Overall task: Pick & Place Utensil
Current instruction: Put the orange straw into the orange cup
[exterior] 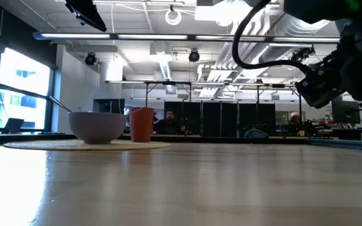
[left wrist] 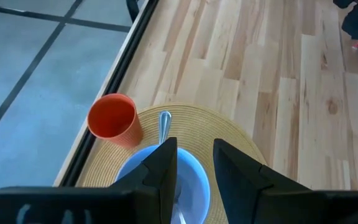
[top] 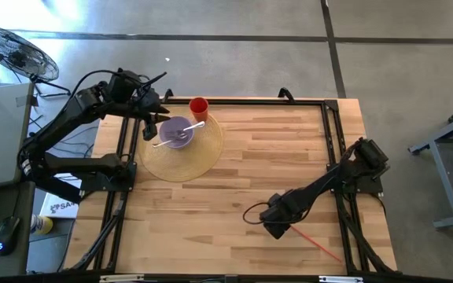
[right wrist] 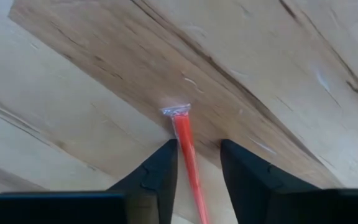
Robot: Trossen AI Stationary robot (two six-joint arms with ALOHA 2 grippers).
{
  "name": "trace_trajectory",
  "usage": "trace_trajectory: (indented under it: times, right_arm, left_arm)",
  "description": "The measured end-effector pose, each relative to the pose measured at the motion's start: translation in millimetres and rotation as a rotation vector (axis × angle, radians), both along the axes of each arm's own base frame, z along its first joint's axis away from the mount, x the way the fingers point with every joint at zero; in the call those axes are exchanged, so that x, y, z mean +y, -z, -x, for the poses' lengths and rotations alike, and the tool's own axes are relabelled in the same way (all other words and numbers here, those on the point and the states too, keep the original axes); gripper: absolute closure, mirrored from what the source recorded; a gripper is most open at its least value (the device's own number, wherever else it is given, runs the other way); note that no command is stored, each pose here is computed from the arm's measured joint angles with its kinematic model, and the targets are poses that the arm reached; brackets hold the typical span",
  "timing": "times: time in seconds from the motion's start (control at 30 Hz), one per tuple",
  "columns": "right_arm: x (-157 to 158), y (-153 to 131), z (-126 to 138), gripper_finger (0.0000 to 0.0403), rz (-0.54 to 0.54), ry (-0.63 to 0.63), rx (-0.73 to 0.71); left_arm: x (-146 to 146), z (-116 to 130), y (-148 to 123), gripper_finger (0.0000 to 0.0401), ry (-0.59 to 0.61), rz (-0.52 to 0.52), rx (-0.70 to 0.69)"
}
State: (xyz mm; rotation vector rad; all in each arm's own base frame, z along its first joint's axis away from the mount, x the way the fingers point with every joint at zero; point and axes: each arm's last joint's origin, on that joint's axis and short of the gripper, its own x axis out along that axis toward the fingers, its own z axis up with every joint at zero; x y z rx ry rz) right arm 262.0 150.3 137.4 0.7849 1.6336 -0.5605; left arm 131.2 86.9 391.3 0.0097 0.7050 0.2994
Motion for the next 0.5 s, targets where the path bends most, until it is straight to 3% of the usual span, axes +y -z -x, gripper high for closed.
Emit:
trace_trajectory:
  times: [0.5]
  right_arm:
    - [-2.4,0.3,-3.3,0.0371,0.044,-0.012,-0.048]
  left_arm:
    - [0.1,-0.1,0.1,0.0300,-0.002,0.002,0.000]
